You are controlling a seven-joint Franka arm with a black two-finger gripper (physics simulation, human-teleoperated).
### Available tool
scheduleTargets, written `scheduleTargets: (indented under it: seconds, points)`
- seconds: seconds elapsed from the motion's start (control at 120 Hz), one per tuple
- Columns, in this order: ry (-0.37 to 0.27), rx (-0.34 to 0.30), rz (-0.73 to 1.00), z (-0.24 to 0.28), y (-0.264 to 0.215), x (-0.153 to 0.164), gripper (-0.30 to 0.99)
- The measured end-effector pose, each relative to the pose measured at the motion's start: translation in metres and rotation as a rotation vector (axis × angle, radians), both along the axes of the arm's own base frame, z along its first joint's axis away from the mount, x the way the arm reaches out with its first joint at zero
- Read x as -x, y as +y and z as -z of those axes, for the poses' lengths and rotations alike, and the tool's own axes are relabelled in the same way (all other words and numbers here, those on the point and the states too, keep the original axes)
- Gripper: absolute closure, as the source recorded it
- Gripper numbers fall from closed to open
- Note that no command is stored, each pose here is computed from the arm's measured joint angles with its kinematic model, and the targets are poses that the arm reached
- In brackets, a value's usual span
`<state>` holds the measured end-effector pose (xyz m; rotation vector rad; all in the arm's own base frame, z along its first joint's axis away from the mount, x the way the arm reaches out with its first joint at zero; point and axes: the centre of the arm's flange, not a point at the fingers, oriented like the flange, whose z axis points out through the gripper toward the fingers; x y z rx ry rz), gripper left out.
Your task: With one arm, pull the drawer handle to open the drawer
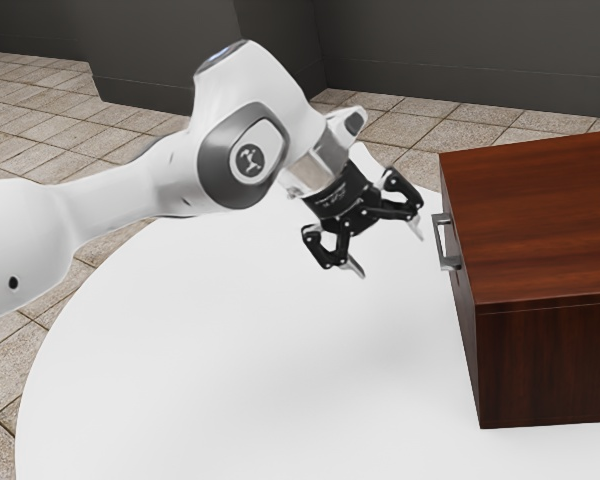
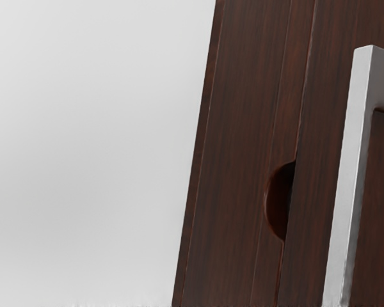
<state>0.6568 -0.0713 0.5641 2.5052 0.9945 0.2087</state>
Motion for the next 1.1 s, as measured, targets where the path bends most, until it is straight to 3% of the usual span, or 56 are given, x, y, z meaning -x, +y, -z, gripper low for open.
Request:
scheduleTargets:
  seconds: [0.508, 0.833, 1.1]
  points:
    - [-0.011, -0.005, 0.073, 0.013, -0.017, -0.010, 0.00]
    - [-0.021, -0.064, 0.093, 0.024, -0.015, -0.016, 0.00]
    - [-0.070, -0.099, 0.093, 0.012, -0.011, -0.021, 0.00]
